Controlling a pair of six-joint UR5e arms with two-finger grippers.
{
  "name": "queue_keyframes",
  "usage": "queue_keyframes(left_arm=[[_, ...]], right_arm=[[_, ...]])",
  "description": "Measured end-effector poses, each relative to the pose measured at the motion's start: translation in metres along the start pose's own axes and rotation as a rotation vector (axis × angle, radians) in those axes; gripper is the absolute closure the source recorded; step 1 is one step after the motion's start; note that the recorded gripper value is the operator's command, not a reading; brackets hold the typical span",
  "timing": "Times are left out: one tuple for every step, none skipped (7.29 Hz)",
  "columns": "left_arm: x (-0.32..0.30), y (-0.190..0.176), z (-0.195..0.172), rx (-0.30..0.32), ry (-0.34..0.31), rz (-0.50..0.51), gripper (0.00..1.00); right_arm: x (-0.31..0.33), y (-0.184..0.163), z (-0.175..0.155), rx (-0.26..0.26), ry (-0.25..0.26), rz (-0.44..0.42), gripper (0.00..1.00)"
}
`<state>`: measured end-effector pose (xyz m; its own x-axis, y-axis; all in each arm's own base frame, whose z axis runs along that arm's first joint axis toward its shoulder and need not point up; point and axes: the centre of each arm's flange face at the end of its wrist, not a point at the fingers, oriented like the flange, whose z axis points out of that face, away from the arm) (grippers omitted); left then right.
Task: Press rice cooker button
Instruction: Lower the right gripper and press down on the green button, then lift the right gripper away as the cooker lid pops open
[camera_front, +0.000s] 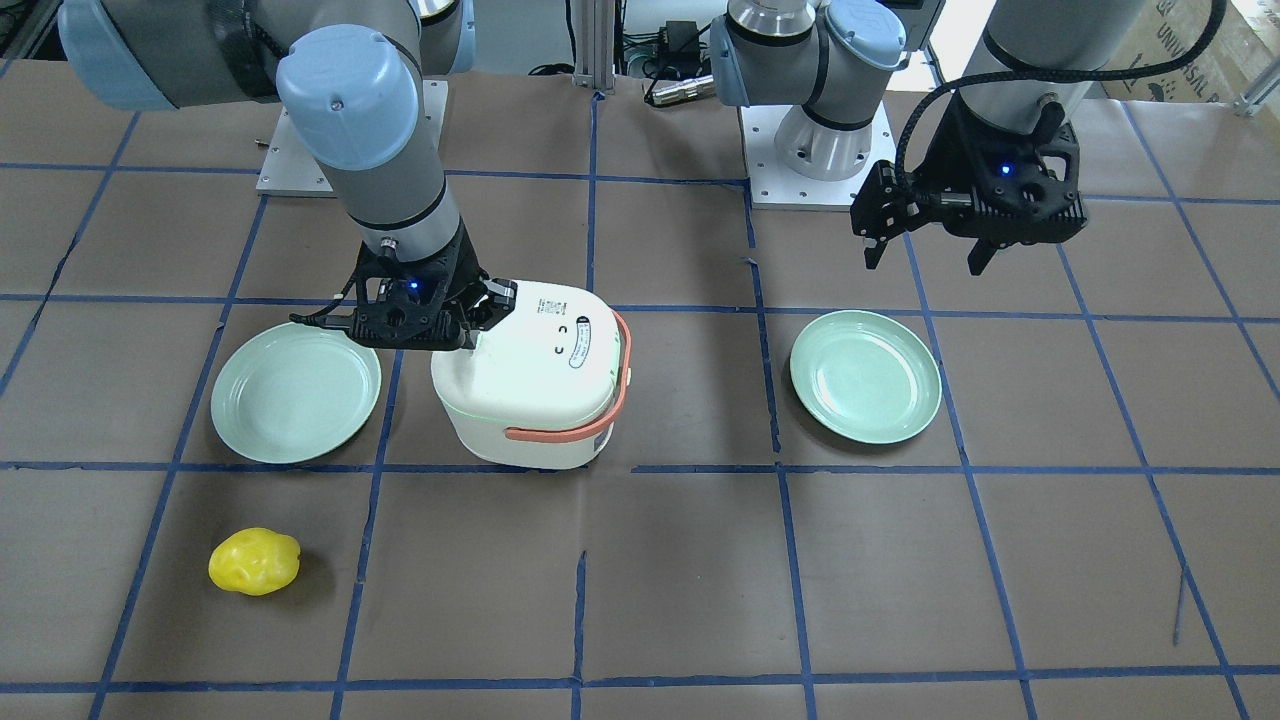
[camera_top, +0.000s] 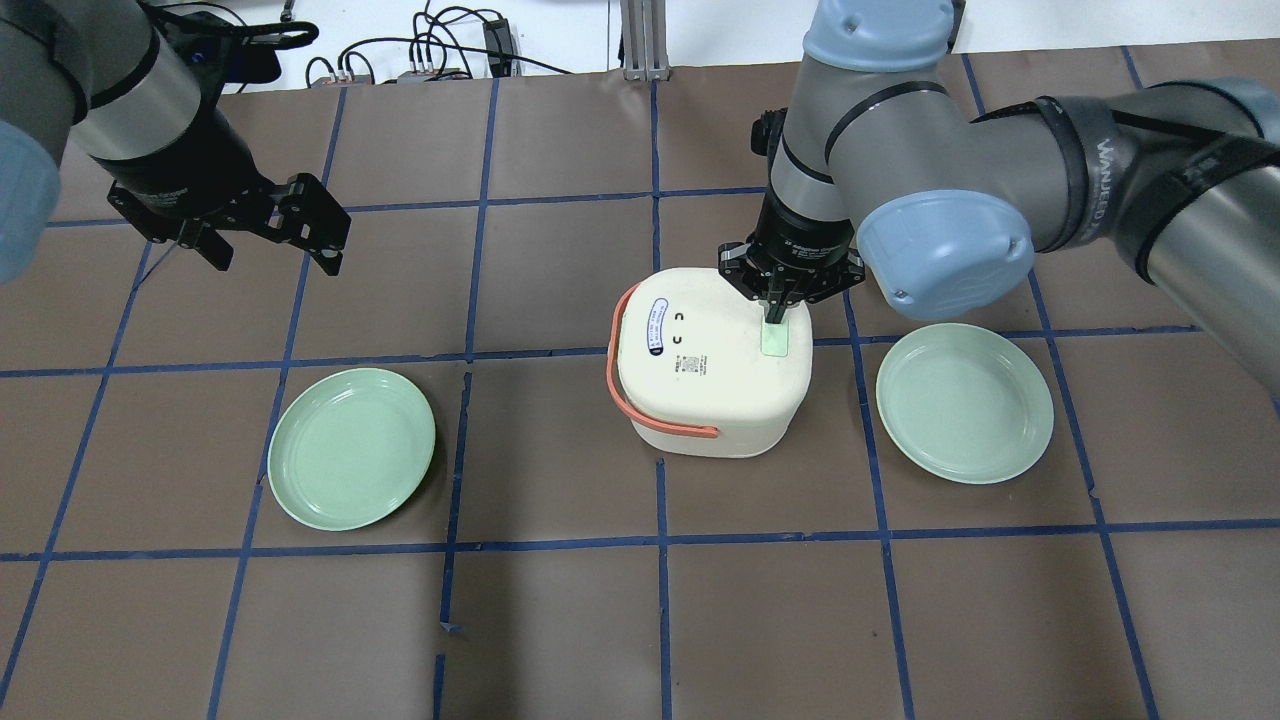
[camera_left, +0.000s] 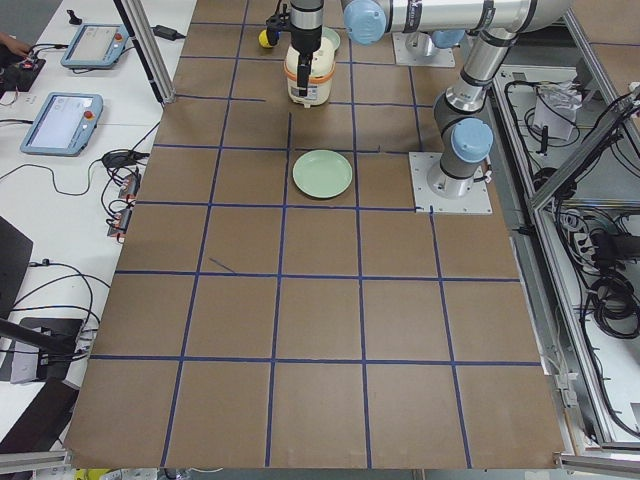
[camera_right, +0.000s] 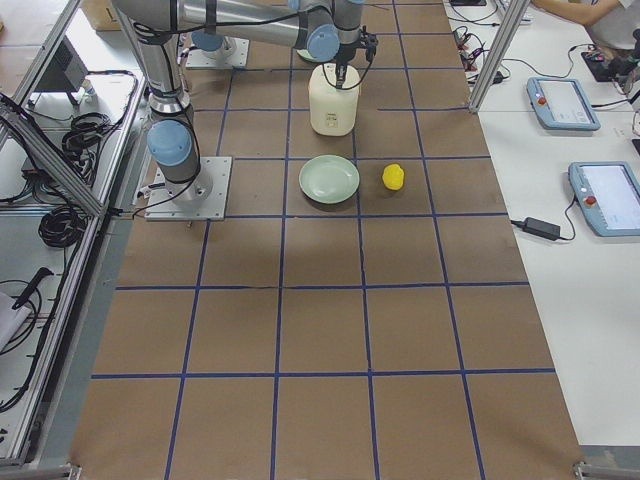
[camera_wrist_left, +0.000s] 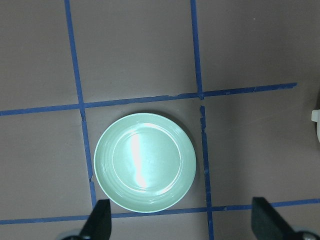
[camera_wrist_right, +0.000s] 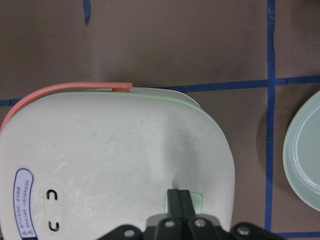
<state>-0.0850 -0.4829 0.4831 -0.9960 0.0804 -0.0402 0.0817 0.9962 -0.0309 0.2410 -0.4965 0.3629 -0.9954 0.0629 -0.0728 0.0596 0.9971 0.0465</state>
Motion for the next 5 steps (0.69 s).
queue_keyframes(left_arm=[[0.0000, 0.0000, 0.0000, 0.000, 0.000, 0.000, 0.00], [0.0000, 0.0000, 0.0000, 0.000, 0.000, 0.000, 0.00], [0.0000, 0.0000, 0.0000, 0.000, 0.000, 0.000, 0.00], [0.0000, 0.0000, 0.0000, 0.000, 0.000, 0.000, 0.00], [0.0000, 0.0000, 0.0000, 0.000, 0.000, 0.000, 0.00]], right_arm=[[0.0014, 0.0018, 0.0051, -0.008, 0.003, 0.001, 0.93], [0.0023, 0.0027, 0.0078, -0.013, 0.004, 0.001, 0.93], [0.0025, 0.0031, 0.0089, -0.015, 0.003, 0.001, 0.93], [0.0024, 0.0031, 0.0092, -0.016, 0.001, 0.002, 0.93], [0.0022, 0.0031, 0.0089, -0.016, -0.001, 0.003, 0.92]])
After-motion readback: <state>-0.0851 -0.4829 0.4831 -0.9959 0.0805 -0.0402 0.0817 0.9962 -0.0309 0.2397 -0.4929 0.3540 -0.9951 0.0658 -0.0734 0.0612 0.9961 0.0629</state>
